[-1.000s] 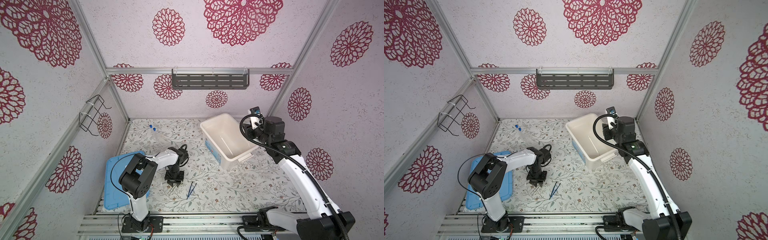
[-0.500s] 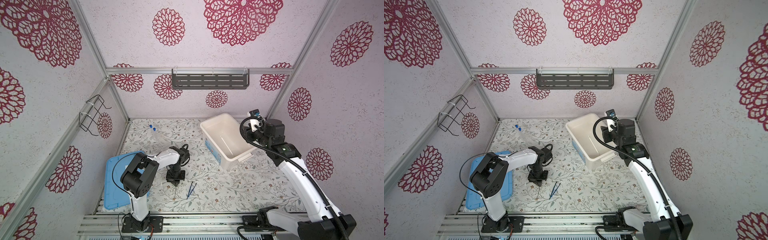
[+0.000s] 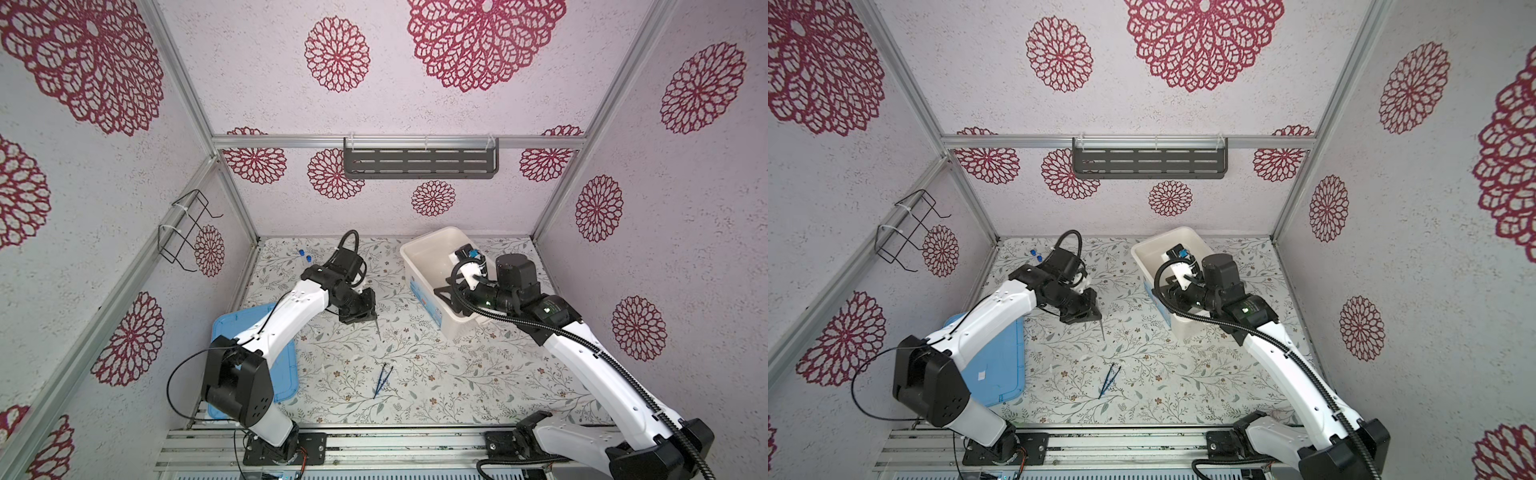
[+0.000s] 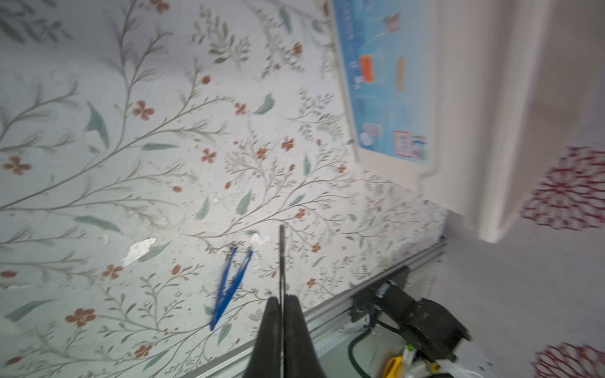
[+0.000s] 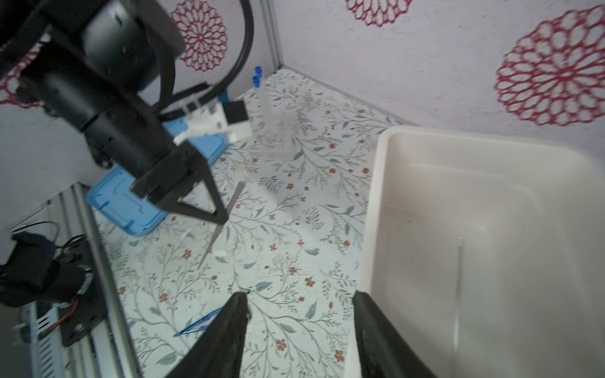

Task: Organize the chemistry lab equipment
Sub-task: 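Pass the silver tweezers from the left gripper into the right gripper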

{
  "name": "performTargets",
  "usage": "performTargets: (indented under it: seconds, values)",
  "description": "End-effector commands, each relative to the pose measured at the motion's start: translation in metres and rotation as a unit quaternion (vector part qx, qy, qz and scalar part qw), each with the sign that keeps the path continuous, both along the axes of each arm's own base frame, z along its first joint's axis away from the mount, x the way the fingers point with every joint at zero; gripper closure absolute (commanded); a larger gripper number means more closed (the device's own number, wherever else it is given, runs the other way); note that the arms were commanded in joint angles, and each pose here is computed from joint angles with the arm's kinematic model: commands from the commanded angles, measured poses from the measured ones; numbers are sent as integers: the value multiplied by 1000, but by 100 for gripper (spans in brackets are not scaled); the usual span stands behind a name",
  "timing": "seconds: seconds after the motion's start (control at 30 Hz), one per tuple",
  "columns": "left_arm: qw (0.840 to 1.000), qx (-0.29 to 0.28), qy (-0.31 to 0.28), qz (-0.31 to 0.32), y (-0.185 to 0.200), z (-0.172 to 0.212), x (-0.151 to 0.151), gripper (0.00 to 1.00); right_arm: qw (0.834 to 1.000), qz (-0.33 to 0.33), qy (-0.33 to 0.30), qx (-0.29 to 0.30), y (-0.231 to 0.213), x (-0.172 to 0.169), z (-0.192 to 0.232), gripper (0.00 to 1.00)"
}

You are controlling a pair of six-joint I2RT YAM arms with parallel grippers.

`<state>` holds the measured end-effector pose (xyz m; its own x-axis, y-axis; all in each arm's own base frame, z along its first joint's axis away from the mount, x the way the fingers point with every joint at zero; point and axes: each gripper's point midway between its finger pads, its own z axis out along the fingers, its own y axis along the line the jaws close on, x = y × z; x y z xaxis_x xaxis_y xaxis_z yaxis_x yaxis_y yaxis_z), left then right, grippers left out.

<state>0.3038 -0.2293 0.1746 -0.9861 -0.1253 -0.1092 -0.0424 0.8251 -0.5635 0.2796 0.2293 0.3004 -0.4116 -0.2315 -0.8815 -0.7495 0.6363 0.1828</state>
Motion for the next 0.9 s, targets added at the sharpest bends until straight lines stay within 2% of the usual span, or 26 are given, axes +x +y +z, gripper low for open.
performTargets:
  seconds: [0.0,0.07,0.17,0.27,0.4,0.53,0.67,0.87]
  values:
    - [984,-158,-82,-2,-34,61,25,100,991,56,45,113,32,-28,18,44]
    - [969,-211,-128,-4,-42,88,30,100,985,56,85,137,42,-30,13,43]
    - [944,-275,-181,-13,-50,124,31,100,970,96,136,174,58,-36,14,41]
    - [932,-306,-192,-43,-58,140,26,100,959,122,141,212,66,-38,26,39]
    - [914,-349,-192,-77,-71,155,16,100,952,129,169,221,67,-29,20,40]
    - [908,-356,-197,-94,-79,160,7,100,942,148,188,236,68,-21,22,54]
    - [906,-363,-194,-97,-84,157,5,100,932,169,181,265,72,-22,37,77]
    - [903,-373,-190,-100,-92,153,3,100,930,169,178,273,72,-19,42,93]
